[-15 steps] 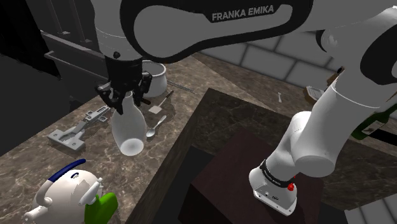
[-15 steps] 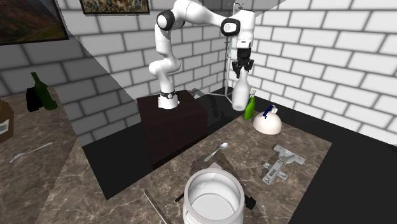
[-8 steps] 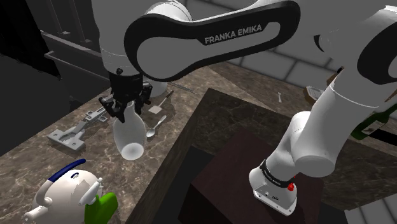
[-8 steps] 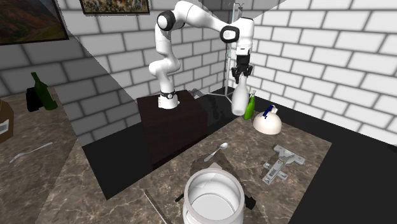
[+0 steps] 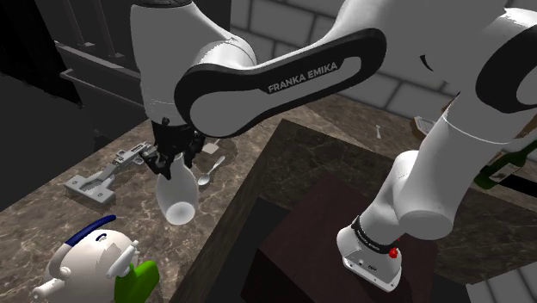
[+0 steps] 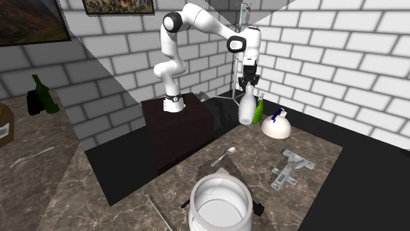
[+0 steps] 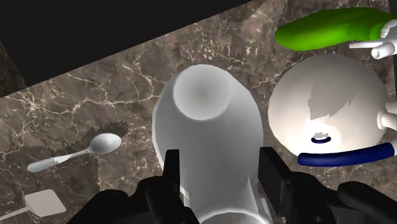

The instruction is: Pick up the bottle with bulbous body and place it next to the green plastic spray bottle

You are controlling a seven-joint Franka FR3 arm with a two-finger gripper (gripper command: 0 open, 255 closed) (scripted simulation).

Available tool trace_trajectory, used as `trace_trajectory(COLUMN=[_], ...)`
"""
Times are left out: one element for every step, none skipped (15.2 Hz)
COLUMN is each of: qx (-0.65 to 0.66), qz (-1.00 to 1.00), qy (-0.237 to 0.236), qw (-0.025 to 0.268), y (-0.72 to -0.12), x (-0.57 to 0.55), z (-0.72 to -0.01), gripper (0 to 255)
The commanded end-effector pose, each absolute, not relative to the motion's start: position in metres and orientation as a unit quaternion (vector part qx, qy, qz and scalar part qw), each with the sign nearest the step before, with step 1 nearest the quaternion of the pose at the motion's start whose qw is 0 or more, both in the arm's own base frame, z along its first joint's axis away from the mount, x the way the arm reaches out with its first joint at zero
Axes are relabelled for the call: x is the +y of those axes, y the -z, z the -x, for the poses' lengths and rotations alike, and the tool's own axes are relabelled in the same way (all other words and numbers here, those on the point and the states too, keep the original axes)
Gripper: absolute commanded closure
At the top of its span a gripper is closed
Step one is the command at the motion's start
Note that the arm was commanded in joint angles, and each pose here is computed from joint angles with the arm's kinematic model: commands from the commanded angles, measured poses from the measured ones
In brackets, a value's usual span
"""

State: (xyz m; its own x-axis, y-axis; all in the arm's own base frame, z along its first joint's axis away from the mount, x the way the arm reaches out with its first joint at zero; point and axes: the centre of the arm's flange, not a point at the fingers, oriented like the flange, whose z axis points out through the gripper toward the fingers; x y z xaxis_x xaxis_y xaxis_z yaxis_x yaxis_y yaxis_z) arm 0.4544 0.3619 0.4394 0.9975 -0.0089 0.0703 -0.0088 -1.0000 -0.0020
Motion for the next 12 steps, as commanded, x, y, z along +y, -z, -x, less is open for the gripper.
trace_trajectory(qx=[0.004, 0.004, 0.004, 0.004, 0.004, 0.004, 0.004, 0.004, 0.004, 0.004, 0.004, 0.004], qz=[0.999, 0.999, 0.999, 0.999, 0.999, 0.999, 0.999, 0.999, 0.999, 0.999, 0.999, 0.999], qy=[0.036, 0.036, 0.036, 0.036, 0.036, 0.036, 0.036, 0.036, 0.036, 0.036, 0.036, 0.036], qw=[0.001, 0.001, 0.001, 0.001, 0.001, 0.001, 0.001, 0.001, 0.001, 0.001, 0.001, 0.001], y=[-0.429, -0.424, -0.419, -0.413, -0.408, -0.403, -0.398, -0.392, -0.387, -0.382, -0.377, -0.371], x=[0.362, 0.362, 0.362, 0.362, 0.362, 0.362, 0.362, 0.362, 0.362, 0.362, 0.362, 0.362], z=[-0.456, -0.456, -0.456, -0.456, -0.456, -0.456, -0.456, -0.456, -0.456, -0.456, -0.456, -0.456], gripper=[255, 255, 255, 255, 255, 255, 255, 255, 255, 255, 255, 255])
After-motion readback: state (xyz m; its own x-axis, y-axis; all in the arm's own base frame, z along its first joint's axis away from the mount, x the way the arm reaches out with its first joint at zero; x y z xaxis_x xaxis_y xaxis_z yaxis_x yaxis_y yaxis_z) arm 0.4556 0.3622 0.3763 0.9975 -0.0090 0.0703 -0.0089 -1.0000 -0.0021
